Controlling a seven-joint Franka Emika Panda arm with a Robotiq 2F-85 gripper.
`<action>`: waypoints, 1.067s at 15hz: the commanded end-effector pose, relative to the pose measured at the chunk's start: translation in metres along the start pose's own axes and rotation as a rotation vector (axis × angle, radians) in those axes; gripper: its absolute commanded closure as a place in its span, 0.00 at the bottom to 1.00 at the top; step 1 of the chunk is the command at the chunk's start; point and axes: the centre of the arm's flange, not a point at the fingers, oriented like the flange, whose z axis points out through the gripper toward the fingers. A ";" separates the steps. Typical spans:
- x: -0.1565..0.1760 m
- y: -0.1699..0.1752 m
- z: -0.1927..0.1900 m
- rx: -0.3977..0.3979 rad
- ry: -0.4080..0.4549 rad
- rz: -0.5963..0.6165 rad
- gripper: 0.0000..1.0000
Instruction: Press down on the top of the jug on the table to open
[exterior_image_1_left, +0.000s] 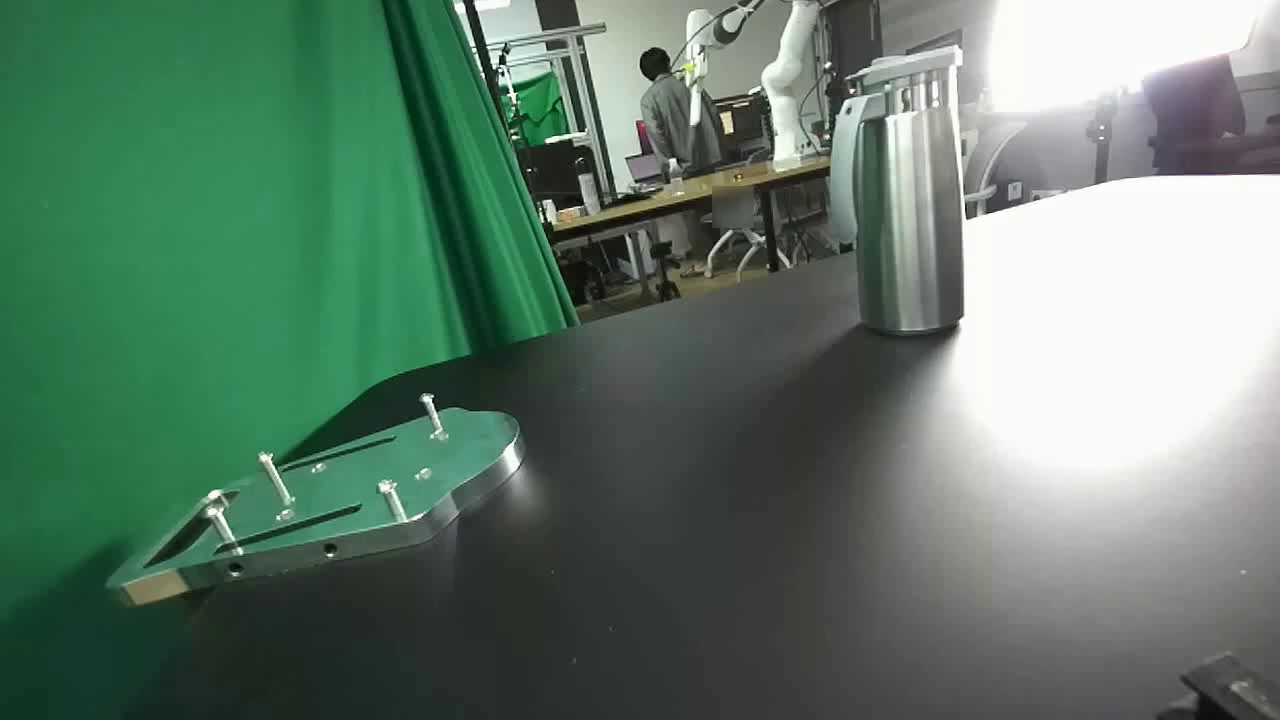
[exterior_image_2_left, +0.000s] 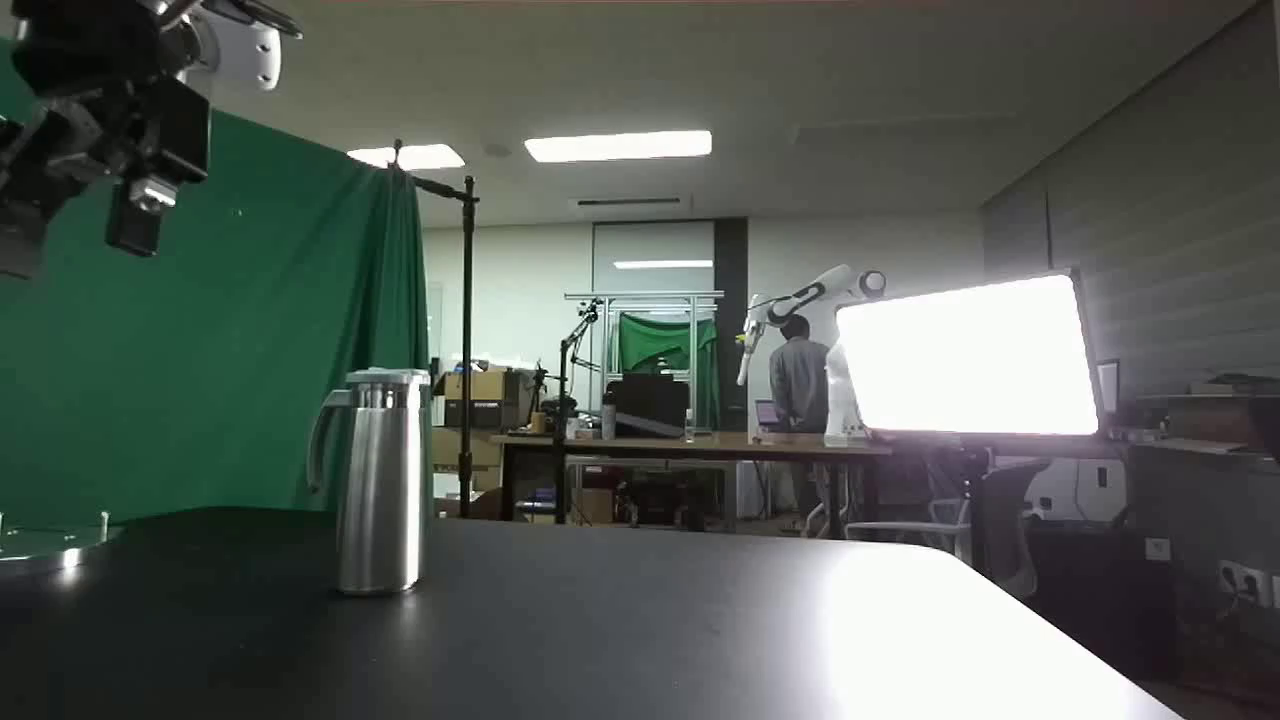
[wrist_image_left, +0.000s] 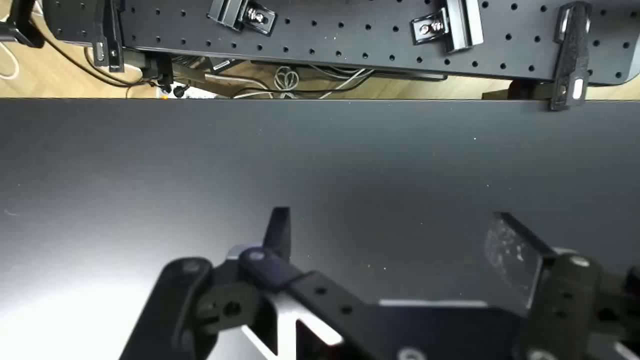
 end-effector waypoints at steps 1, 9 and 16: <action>0.000 0.000 0.000 0.000 0.000 0.000 0.00; 0.000 0.000 0.000 0.000 -0.001 0.000 0.00; 0.090 0.034 -0.061 -0.037 0.149 0.077 0.00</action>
